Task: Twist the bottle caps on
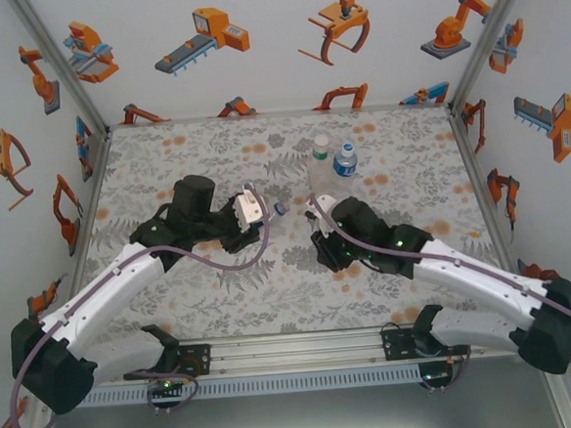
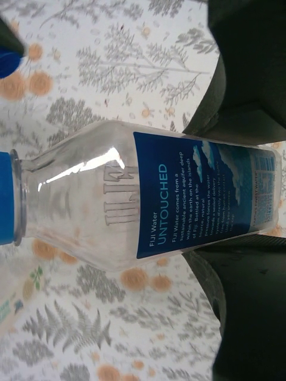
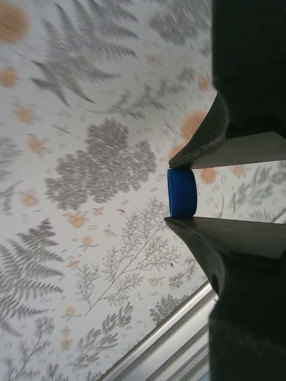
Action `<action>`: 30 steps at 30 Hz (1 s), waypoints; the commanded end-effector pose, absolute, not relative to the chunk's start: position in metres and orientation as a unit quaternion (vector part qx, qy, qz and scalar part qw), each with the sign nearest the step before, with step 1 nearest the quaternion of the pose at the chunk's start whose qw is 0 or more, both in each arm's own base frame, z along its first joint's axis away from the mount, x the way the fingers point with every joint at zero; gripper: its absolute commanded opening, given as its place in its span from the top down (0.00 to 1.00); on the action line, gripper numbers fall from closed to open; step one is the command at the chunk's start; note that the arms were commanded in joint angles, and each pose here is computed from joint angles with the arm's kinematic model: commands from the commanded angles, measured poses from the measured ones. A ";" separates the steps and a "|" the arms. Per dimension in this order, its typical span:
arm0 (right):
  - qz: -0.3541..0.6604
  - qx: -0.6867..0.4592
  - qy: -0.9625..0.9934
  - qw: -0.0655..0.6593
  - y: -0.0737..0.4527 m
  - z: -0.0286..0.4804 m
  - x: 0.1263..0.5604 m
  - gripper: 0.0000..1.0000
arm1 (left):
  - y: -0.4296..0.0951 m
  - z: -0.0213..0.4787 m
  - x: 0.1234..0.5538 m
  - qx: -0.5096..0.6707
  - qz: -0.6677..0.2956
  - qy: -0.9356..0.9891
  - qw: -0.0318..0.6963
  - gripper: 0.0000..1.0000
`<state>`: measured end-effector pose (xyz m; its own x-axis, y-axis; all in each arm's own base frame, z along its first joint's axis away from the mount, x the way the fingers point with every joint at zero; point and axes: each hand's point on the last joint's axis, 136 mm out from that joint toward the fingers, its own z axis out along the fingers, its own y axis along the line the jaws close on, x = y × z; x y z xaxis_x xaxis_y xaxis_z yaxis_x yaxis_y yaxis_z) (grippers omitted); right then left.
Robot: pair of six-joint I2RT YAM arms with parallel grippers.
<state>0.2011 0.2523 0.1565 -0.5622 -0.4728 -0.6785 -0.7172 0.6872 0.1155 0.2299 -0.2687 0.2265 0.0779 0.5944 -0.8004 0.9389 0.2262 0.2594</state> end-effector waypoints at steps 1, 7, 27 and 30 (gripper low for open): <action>0.193 -0.199 0.922 0.270 0.244 0.125 0.209 1.00 | -0.262 0.239 0.245 0.555 -0.172 0.664 0.471 1.00; 0.154 -0.129 0.967 0.156 0.245 0.064 0.201 1.00 | -0.251 0.249 0.267 0.489 -0.143 0.713 0.482 1.00; 0.071 -0.139 0.977 0.146 0.256 0.036 0.216 0.54 | -0.252 0.244 0.275 0.468 -0.150 0.748 0.445 1.00; 0.062 -0.138 0.976 0.159 0.255 0.038 0.215 0.54 | -0.253 0.243 0.275 0.468 -0.151 0.749 0.444 1.00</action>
<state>0.2107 0.2591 0.0323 -0.9176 -0.2648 -0.2965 -0.3116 0.9422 0.1232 0.2754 -0.2507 0.2356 -0.1603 0.5853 -0.7948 0.8337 0.5114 0.2084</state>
